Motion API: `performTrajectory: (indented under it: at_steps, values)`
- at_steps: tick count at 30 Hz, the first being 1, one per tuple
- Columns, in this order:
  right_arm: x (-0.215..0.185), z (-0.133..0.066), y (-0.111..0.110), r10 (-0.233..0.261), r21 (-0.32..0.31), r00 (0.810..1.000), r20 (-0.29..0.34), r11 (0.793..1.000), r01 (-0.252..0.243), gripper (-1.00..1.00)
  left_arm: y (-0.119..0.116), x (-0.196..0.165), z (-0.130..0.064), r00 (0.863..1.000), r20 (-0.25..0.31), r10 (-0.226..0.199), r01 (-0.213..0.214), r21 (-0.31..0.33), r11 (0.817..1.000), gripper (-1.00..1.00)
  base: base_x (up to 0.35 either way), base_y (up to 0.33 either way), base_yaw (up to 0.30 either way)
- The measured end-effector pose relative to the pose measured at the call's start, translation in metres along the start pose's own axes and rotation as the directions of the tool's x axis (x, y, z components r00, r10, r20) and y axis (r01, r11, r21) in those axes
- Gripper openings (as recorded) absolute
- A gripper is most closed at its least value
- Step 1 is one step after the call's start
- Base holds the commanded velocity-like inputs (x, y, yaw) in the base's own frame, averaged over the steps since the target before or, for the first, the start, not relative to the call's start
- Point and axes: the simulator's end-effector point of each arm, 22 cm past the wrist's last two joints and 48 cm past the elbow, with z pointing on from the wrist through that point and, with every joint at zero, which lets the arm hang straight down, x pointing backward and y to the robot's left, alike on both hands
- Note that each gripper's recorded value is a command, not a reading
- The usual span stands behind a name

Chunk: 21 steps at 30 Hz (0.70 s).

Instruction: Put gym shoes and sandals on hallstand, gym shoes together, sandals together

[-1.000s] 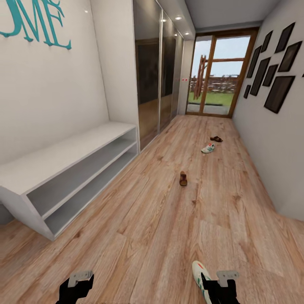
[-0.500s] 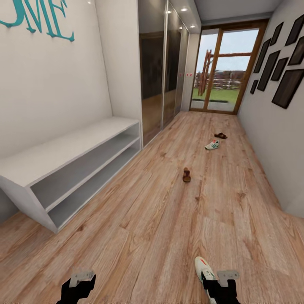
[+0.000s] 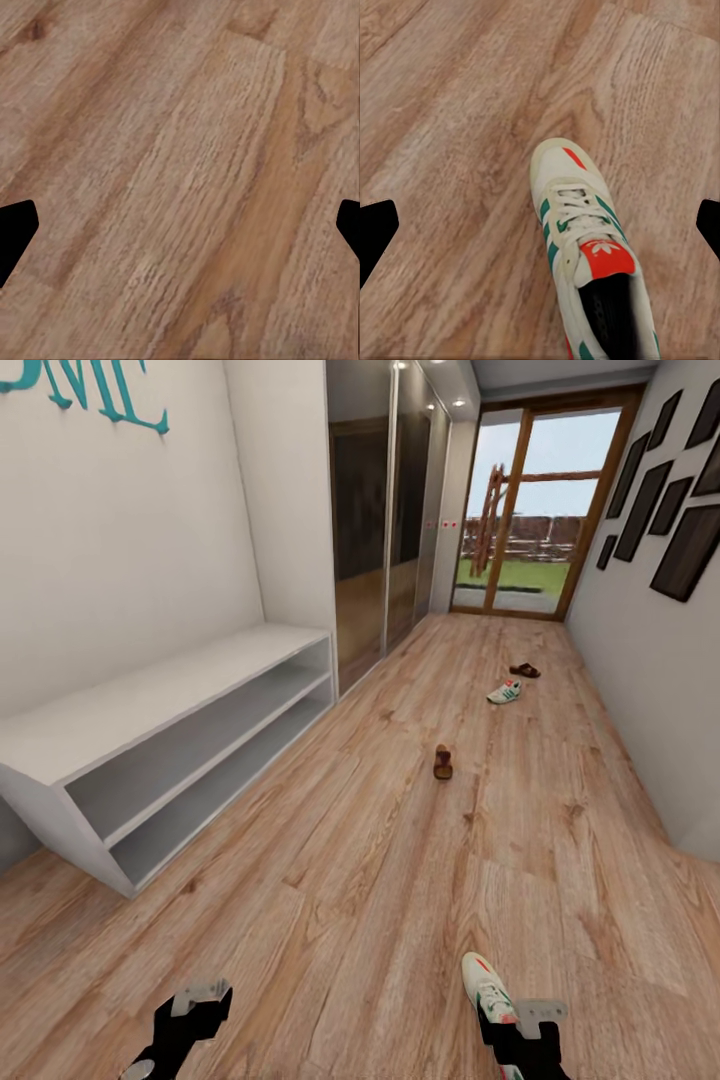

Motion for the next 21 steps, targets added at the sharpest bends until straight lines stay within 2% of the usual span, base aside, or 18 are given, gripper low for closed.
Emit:
performTrajectory:
  at_steps: [6,14,21]
  values:
    - [0.016,0.007,0.0,-0.001,0.001,1.0,-0.009,1.0,0.001,1.0,-0.007,-0.041,0.023,0.998,0.065,-0.005,0.005,0.007,1.0,1.0,0.0,0.0,0.0]
    - [0.039,0.016,0.001,0.0,0.002,1.0,-0.021,1.0,0.0,1.0,-0.013,-0.047,0.045,0.999,0.036,-0.015,0.014,0.016,1.0,1.0,0.0,0.0,0.0]
    - [0.059,0.023,0.001,-0.003,0.004,0.999,-0.036,1.0,0.003,1.0,-0.03,-0.037,0.058,0.999,0.022,-0.026,0.025,0.036,0.999,1.0,0.0,0.0,0.0]
